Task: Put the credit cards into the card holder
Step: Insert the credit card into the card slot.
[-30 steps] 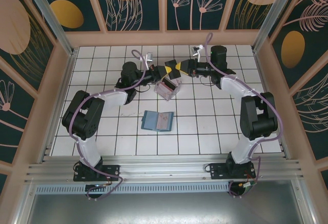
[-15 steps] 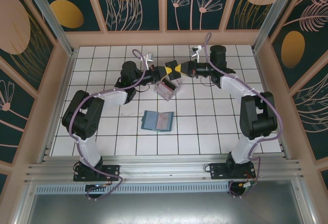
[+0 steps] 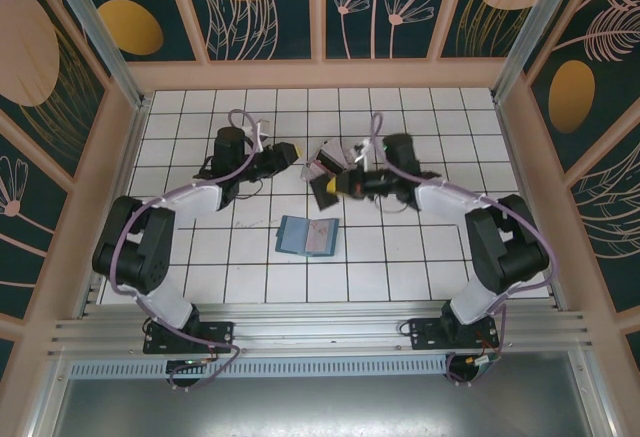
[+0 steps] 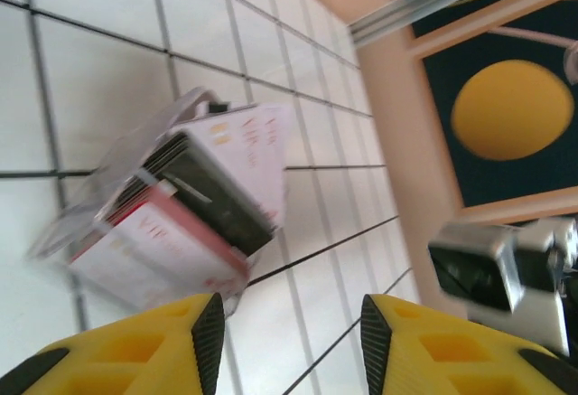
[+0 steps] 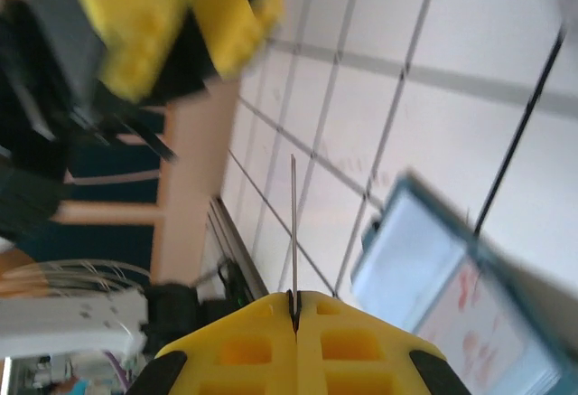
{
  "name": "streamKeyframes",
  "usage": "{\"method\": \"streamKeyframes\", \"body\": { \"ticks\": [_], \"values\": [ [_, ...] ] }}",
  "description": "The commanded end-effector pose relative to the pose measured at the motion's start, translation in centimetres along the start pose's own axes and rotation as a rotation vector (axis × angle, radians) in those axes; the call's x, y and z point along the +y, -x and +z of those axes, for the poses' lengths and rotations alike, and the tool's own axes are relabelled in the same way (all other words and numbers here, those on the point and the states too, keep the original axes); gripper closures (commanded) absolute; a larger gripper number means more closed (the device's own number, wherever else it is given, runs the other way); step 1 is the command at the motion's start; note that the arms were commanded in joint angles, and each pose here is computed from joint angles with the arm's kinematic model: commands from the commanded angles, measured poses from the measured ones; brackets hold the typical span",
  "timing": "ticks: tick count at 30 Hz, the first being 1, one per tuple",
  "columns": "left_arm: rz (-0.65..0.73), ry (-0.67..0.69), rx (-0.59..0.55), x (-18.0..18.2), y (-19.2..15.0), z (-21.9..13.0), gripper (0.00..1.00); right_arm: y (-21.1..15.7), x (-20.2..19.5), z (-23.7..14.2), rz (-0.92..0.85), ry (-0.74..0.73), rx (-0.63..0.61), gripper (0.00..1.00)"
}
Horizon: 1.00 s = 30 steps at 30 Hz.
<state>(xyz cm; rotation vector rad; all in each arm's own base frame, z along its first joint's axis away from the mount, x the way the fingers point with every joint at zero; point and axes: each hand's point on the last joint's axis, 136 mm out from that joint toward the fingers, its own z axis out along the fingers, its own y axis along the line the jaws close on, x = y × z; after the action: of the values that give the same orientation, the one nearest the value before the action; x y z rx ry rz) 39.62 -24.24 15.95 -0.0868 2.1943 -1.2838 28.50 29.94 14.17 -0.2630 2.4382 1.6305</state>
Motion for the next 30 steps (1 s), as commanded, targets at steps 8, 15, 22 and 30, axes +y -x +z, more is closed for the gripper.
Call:
{"method": "streamKeyframes", "body": {
  "ticks": [8,15,22,30],
  "values": [
    [0.003,0.305,0.124,8.6,-8.0,-3.2,0.52,-5.1,-3.4,3.1,0.153,-0.153,-0.13,1.0],
    [-0.057,0.312,0.124,9.9,-11.2,-4.5,0.55,-5.6,-5.4,4.1,0.191,-0.209,-0.118,1.0],
    [-0.108,0.292,0.19,10.1,-15.4,-4.1,0.59,-5.9,-6.6,4.8,0.219,-0.238,-0.091,1.0],
    [-0.133,0.275,0.225,9.2,-18.2,-3.3,0.73,-5.8,-7.2,5.2,0.221,-0.236,-0.091,1.0]
  ]
}}
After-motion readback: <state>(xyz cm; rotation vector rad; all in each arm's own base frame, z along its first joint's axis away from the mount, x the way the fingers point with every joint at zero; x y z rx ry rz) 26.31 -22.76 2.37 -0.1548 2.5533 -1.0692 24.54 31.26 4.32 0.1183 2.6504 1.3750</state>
